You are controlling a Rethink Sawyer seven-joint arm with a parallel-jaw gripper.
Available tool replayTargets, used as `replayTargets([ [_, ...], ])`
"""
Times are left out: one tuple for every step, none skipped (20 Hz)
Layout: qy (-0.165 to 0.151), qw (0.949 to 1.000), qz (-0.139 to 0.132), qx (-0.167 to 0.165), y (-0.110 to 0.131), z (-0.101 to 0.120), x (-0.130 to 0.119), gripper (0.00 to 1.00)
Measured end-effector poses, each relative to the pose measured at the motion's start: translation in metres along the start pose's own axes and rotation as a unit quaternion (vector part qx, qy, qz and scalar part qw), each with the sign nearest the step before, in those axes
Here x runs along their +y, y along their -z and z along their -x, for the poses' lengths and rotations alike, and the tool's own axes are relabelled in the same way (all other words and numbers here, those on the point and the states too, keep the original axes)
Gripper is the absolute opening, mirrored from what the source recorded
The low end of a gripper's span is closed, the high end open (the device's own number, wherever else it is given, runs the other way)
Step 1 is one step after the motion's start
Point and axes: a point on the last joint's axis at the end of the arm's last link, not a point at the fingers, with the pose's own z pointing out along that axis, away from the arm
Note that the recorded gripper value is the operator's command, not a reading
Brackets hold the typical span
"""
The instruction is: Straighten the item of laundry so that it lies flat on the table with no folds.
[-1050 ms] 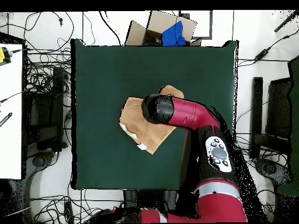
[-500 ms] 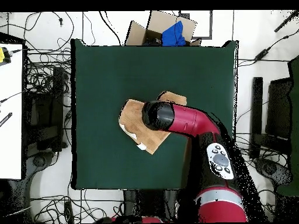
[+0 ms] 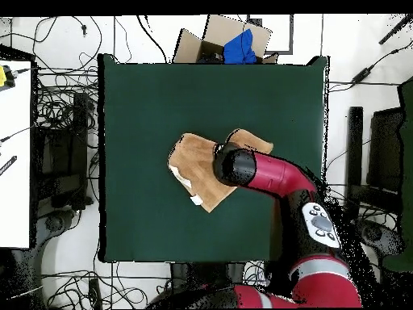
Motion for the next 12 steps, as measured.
replayTargets([
  [-0.001,1.0,-0.002,-0.003,-0.003,-0.001,-0.004,0.0],
  [-0.001,0.9999,-0.004,-0.009,-0.008,-0.003,-0.01,0.0],
  [-0.001,0.9999,-0.006,-0.013,-0.011,-0.004,-0.013,0.0],
  [0.002,0.9997,-0.01,-0.022,-0.018,-0.007,-0.021,0.0],
  [0.003,0.9996,-0.012,-0.024,-0.02,-0.008,-0.024,0.0],
  [0.005,0.9995,-0.013,-0.027,-0.023,-0.01,-0.026,0.0],
  [0.007,0.9994,-0.015,-0.029,-0.025,-0.011,-0.028,0.0],
  [0.011,0.9992,-0.017,-0.033,-0.029,-0.014,-0.032,0.0],
  [0.015,0.9991,-0.019,-0.035,-0.031,-0.017,-0.034,0.0],
  [0.017,0.9991,-0.019,-0.035,-0.032,-0.02,-0.035,0.0],
  [0.02,0.9991,-0.019,-0.033,-0.033,-0.024,-0.035,0.0],
  [0.022,0.9991,-0.019,-0.031,-0.033,-0.026,-0.035,0.0],
])
